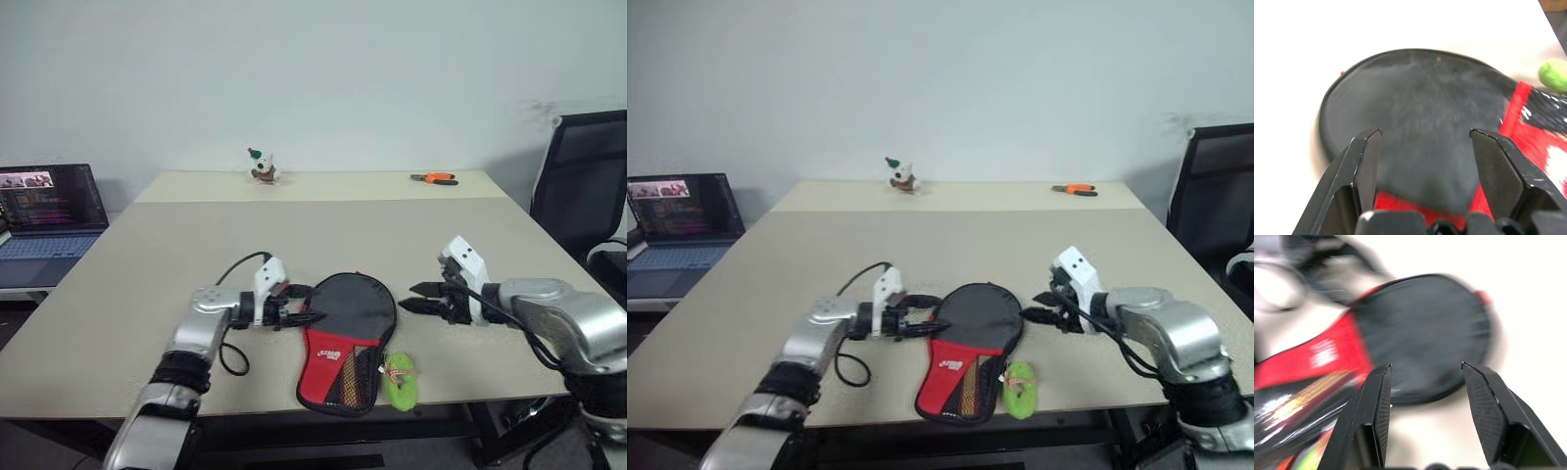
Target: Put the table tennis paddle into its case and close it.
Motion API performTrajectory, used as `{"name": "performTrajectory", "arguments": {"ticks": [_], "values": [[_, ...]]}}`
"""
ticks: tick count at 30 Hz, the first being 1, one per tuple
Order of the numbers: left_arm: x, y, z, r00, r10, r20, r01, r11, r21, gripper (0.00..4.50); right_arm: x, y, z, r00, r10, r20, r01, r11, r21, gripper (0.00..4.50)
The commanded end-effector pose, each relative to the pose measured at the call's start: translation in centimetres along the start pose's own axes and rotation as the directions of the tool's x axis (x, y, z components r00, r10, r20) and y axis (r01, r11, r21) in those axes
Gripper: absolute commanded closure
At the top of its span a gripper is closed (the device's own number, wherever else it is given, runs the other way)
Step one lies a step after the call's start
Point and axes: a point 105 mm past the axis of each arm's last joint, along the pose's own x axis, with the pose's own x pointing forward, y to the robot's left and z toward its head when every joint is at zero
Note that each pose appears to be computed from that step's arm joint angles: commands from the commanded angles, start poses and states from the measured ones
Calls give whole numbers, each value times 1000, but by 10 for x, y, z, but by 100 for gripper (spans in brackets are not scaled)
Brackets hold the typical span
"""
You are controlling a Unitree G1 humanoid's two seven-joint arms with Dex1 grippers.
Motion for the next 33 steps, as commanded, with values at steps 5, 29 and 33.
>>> {"name": "performTrajectory", "arguments": {"ticks": [5, 29, 33], "values": [[-30, -15, 23, 999, 20, 37, -20, 1000, -15, 135, 43, -25, 4, 996, -82, 43, 77, 992, 97, 211], [-34, -34, 26, 998, 68, 13, -68, 998, -11, 135, 104, -5, 28, 998, 19, 63, -23, 997, 71, 448], [-33, -35, 25, 997, 70, 11, -70, 998, -10, 135, 116, -1, 44, 996, 12, 88, -14, 1000, 18, 448]]}}
